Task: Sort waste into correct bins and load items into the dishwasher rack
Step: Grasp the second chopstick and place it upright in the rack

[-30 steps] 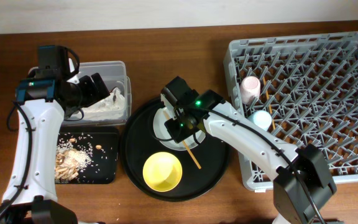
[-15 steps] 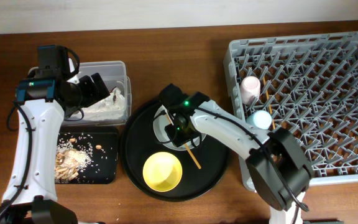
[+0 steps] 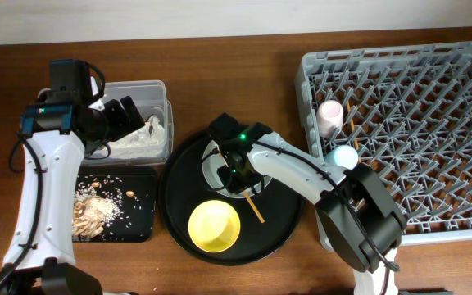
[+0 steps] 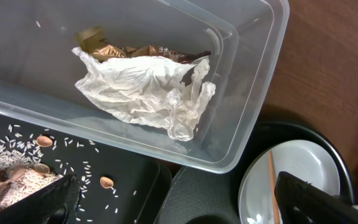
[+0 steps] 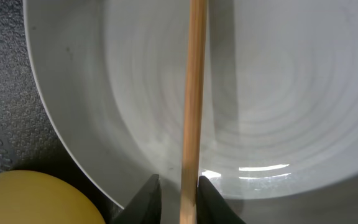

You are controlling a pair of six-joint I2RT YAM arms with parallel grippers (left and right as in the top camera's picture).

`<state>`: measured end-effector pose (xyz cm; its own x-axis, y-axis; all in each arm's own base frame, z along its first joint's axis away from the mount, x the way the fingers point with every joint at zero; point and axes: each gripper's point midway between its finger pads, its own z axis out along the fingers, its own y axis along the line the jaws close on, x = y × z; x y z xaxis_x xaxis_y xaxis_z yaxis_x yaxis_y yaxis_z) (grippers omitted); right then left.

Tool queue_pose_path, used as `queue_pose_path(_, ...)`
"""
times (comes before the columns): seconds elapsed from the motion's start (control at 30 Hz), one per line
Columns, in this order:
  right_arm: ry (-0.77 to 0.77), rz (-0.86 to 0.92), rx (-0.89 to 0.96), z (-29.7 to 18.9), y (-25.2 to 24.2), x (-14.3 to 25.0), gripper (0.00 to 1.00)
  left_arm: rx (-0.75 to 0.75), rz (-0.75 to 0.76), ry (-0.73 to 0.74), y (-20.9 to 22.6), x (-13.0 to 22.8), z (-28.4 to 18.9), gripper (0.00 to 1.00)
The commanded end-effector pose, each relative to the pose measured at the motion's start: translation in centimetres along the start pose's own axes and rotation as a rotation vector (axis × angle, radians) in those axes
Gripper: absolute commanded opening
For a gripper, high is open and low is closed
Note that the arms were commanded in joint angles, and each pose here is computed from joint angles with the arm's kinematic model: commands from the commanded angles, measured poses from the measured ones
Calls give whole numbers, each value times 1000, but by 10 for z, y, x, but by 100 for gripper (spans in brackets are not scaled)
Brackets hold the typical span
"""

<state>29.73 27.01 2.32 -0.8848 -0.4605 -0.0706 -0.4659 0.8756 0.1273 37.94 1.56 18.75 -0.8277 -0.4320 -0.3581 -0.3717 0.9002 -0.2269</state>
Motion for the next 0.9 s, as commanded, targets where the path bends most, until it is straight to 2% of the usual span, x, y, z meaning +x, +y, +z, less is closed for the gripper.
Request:
queue_pose_path(0.0, 16, 6, 18, 7, -2, 4, 21, 2, 9, -28, -1, -6, -8, 99)
queue_pose_path(0.27, 9, 5, 16, 15, -4, 6, 20, 2, 9, -28, -1, -6, -8, 99)
queue_pose_path(0.43, -4, 5, 14, 10, -3, 1, 4, 2, 9, -28, -1, -6, -8, 99)
queue_pose_path(0.6, -112, 2, 6, -46, -8, -33, 4, 2, 9, -28, -1, -6, -8, 99)
queue_pose_path(0.7, -192, 31, 57, -91, -38, -52, 4, 2, 9, -28, -1, -6, -8, 99)
queue_pose_path(0.87, -211, 87, 305, -153, -140, -50, 4, 2, 9, -28, -1, -6, -8, 99)
